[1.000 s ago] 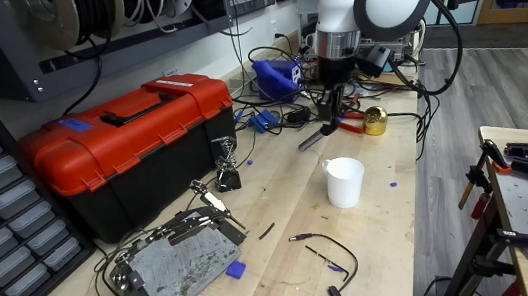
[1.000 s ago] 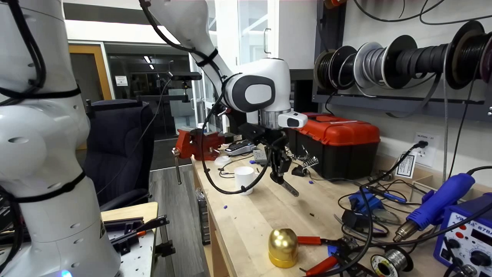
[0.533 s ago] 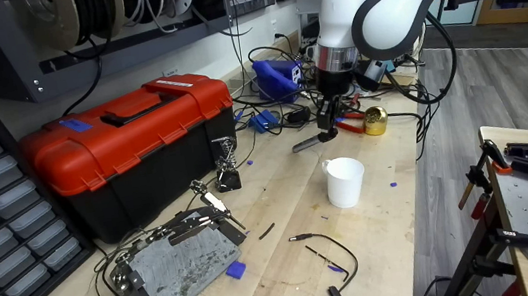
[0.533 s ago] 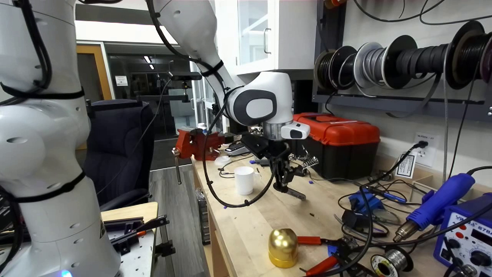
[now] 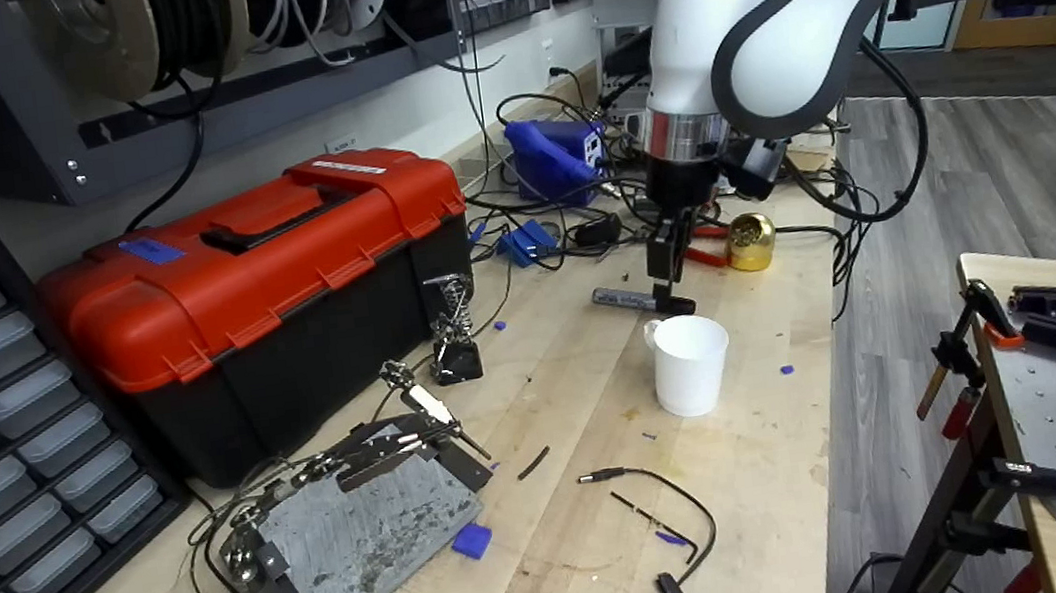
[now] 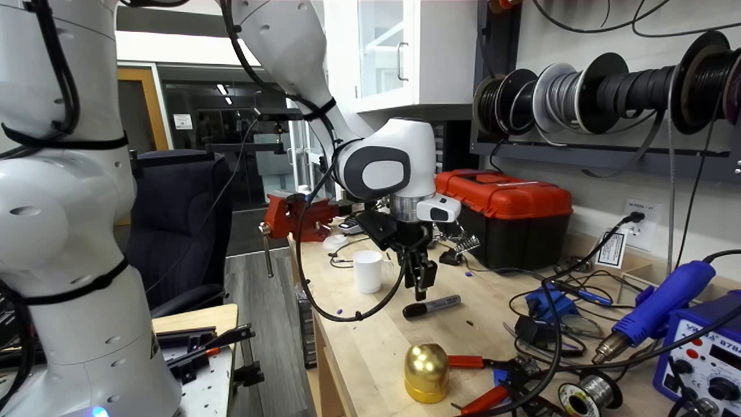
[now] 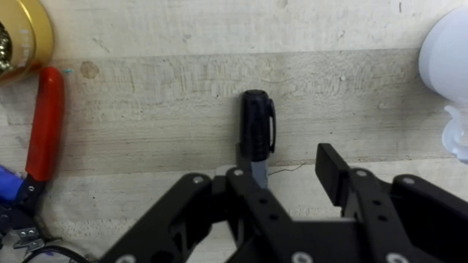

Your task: Remove the marker from the mug cup and place it on the table

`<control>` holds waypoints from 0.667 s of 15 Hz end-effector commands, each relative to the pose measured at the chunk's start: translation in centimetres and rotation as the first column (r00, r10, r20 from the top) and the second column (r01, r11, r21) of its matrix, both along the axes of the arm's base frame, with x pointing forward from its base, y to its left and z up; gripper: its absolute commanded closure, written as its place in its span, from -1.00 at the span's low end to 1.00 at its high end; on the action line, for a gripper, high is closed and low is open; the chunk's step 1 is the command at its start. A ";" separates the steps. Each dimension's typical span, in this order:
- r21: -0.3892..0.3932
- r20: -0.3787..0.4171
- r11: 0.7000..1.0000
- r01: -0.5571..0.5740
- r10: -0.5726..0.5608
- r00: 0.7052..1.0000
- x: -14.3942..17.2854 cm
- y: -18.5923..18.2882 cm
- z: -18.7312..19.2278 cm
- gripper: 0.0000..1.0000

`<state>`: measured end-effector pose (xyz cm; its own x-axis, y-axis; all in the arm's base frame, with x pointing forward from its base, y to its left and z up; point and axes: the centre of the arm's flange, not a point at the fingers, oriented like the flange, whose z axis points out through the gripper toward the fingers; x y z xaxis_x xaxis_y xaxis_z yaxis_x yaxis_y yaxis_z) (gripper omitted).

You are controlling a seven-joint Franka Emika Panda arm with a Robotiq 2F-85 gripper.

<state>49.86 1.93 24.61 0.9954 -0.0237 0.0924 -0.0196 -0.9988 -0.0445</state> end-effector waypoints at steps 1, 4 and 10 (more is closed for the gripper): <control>0.009 0.016 1.000 -0.014 0.014 1.000 -1.1 -0.2 1.4 -0.62; 0.005 0.024 1.000 -0.020 0.020 1.000 -1.2 0.1 2.6 -1.00; 0.001 0.037 1.000 -0.013 0.013 0.999 0.3 0.5 2.3 -1.00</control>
<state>50.11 2.44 26.95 0.9916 -0.0105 0.1287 -0.0046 -0.9989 -0.0463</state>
